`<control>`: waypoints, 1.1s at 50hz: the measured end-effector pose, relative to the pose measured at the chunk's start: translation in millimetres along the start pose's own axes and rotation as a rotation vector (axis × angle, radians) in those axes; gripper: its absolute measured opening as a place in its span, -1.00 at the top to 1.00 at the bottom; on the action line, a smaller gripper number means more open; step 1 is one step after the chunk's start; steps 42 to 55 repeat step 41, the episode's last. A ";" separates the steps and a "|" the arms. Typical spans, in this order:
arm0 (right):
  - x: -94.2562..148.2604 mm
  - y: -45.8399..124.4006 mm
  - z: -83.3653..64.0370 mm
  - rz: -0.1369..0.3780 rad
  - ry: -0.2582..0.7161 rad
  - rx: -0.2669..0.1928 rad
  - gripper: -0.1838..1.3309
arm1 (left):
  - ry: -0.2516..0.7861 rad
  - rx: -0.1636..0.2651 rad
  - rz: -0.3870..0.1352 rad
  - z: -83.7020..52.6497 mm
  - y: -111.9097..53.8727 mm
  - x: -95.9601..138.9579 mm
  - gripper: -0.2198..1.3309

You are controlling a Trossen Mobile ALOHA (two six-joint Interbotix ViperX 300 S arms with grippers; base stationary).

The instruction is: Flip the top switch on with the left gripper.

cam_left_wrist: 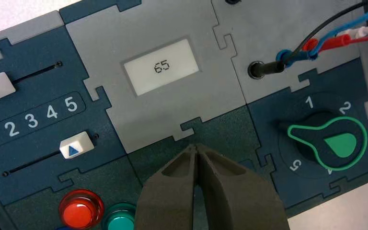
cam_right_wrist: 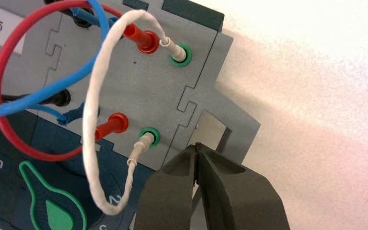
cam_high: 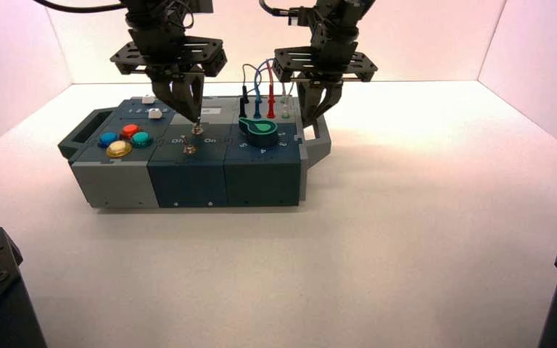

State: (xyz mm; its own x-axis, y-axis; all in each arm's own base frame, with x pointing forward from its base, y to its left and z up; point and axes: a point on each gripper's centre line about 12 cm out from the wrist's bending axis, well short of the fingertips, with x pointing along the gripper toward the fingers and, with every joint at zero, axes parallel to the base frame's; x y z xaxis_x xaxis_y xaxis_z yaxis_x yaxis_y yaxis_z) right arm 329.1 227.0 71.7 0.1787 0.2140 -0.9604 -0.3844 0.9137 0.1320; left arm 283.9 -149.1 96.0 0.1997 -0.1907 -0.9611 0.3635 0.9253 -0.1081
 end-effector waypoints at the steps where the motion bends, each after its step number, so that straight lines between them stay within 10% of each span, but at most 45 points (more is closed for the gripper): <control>1: 0.0 -0.1 -0.2 -0.001 0.001 0.000 0.95 | 0.000 -0.001 -0.001 0.4 -0.1 0.2 0.92; 55: -0.5 0.6 -2.1 -0.001 0.023 -0.003 0.95 | -0.058 0.014 -0.010 -23.0 0.0 -49.1 0.93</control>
